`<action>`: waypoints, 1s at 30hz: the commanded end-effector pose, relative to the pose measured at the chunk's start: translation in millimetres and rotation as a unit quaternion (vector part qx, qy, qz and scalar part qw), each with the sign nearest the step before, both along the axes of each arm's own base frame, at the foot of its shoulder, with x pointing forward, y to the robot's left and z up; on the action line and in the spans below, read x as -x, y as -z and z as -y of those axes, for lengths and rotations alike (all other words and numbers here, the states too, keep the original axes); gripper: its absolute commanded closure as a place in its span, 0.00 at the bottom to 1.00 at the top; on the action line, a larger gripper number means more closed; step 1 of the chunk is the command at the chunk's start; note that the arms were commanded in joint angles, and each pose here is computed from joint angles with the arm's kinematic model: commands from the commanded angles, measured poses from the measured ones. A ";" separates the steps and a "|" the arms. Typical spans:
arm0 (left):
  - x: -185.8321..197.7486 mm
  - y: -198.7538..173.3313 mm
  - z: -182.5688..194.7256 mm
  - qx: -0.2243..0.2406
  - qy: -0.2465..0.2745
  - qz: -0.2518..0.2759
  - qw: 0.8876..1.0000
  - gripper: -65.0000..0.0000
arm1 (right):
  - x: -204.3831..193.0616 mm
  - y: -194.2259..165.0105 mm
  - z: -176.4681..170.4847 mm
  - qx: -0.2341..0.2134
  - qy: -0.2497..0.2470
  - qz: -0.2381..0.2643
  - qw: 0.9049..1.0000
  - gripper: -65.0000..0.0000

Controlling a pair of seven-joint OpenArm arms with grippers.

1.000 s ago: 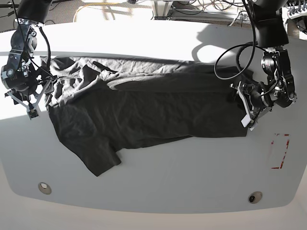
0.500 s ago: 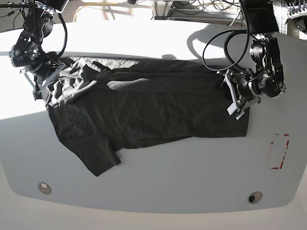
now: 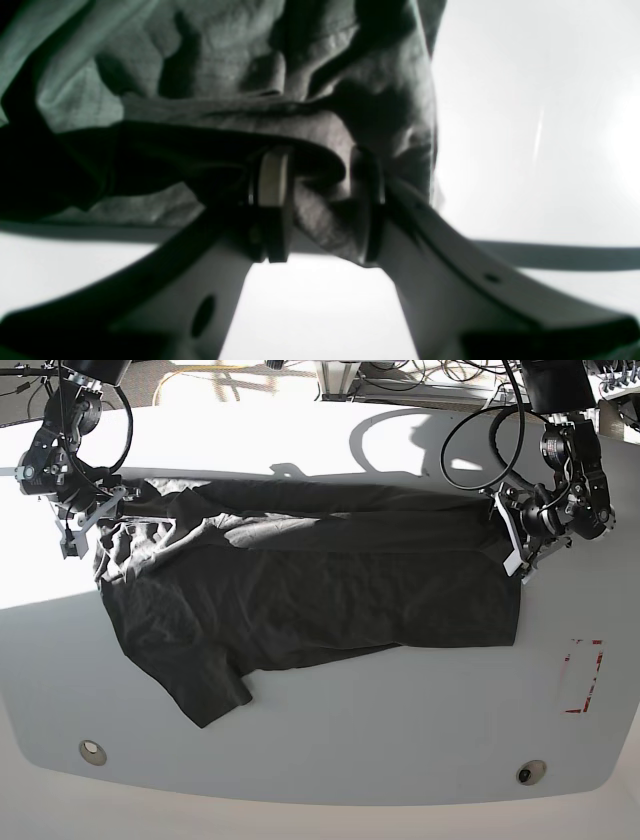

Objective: Fold the T-shirt properly
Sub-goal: 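Drag the held edge away from the robot with both grippers, flattening the shirt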

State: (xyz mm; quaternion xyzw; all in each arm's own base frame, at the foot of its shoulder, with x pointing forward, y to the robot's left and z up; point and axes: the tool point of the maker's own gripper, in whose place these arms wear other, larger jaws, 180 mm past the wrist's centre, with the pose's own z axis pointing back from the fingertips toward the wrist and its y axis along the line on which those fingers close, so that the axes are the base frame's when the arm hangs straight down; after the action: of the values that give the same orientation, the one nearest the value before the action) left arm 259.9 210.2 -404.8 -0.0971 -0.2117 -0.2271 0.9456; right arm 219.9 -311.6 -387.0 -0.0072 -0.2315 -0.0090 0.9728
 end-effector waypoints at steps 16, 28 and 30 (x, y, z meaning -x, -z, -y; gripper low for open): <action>-19.0 -62.4 -7.6 0.016 0.022 0.096 0.995 0.56 | 16.3 3.7 33.8 -0.009 0.061 0.000 0.998 0.25; -16.1 -57.5 -41.5 0.009 -0.033 0.088 0.996 0.56 | 26.4 25.2 21.4 -0.034 0.033 -0.023 0.999 0.67; -13.5 -51.2 -45.5 0.004 -0.038 0.077 0.996 0.56 | 26.3 25.3 21.0 -0.034 0.032 -0.023 0.999 0.72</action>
State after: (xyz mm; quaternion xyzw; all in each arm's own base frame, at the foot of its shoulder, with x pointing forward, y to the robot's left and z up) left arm 267.4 249.7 -358.7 -0.0832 -0.2794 -0.1981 0.9358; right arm 190.9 -326.2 -418.3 0.0276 -0.2045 -0.0552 0.9769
